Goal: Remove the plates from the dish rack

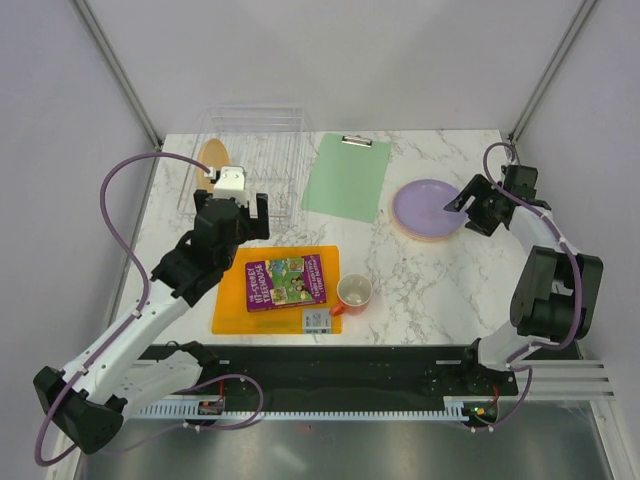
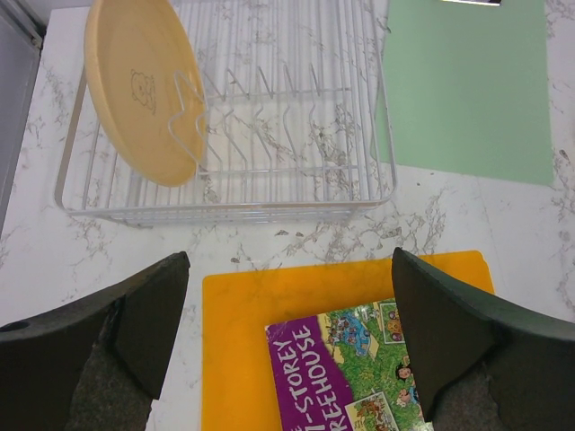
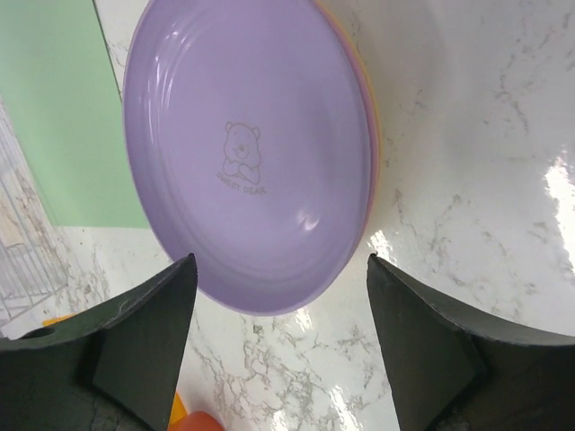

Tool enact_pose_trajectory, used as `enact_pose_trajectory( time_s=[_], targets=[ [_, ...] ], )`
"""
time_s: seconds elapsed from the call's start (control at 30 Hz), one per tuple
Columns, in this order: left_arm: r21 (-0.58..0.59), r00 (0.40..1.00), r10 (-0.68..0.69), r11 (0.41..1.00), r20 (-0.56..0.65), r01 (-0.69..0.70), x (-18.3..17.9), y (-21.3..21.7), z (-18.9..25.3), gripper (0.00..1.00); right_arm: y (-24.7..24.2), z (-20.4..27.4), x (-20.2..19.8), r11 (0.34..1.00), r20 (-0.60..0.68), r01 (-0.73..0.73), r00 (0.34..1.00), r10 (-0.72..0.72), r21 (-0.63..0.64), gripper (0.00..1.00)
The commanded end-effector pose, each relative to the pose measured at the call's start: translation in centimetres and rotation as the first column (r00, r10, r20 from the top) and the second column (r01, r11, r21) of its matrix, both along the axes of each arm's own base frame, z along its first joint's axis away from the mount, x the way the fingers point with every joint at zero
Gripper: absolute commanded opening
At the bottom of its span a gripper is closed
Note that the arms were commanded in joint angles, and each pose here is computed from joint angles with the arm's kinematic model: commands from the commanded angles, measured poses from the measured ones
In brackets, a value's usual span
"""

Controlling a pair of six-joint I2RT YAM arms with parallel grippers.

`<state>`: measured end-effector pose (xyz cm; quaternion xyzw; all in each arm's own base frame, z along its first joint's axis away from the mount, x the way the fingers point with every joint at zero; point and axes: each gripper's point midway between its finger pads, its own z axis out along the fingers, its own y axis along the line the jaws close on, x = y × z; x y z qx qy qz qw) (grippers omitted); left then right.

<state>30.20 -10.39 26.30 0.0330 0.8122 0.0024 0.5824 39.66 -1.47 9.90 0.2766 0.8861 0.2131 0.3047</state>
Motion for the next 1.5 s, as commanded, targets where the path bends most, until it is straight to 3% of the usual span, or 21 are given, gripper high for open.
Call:
enact_pose_trajectory(
  time_s=[0.0, 0.1, 0.37, 0.53, 0.7, 0.9, 1.03, 1.23, 1.47],
  targets=[
    [-0.026, 1.000, 0.022, 0.999, 0.014, -0.022, -0.2, 0.3, 0.3, 1.00, -2.0, 3.7, 0.3, 0.990, 0.068, 0.028, 0.998, -0.019, -0.136, 0.83],
    [0.006, 0.999, 0.044, 0.999, 0.020, -0.045, 0.2, 0.7, 0.5, 1.00, -2.0, 5.3, -0.1, 0.983, 0.096, 0.039, 0.995, -0.022, -0.178, 0.84],
    [0.259, 0.991, 0.128, 0.957, 0.033, -0.132, 4.3, 2.8, 2.5, 1.00, 0.1, 11.6, -1.7, 0.960, 0.243, 0.035, 0.969, 0.035, -0.279, 0.87],
    [0.377, 0.973, 0.227, 0.898, 0.050, -0.229, 7.9, 5.7, 2.7, 1.00, 1.0, 11.3, -2.2, 0.964, 0.237, 0.005, 0.970, 0.060, -0.267, 0.88],
    [0.348, 0.940, 0.340, 0.877, 0.041, -0.332, 9.9, 10.0, 2.4, 1.00, 1.4, 9.7, -2.6, 0.965, 0.201, -0.021, 0.977, 0.076, -0.262, 0.88],
    [0.399, 0.905, 0.425, 0.825, 0.031, -0.401, 12.8, 13.5, 1.0, 1.00, 1.6, 9.0, -2.5, 0.967, 0.186, -0.035, 0.979, 0.084, -0.253, 0.88],
    [0.378, 0.904, 0.427, 0.837, -0.001, -0.395, 14.7, 13.7, -0.6, 1.00, 1.6, 8.4, -2.2, 0.968, 0.178, -0.040, 0.980, 0.086, -0.248, 0.88],
    [0.430, 0.868, 0.496, 0.786, -0.009, -0.445, 17.2, 14.9, -2.2, 0.99, 1.7, 7.0, -2.3, 0.968, 0.149, -0.053, 0.985, 0.091, -0.244, 0.88],
    [0.477, 0.834, 0.551, 0.733, 0.002, -0.485, 19.0, 15.6, -4.1, 0.84, 1.6, 6.1, -2.3, 0.967, 0.130, -0.061, 0.987, 0.096, -0.247, 0.88]
  ],
)
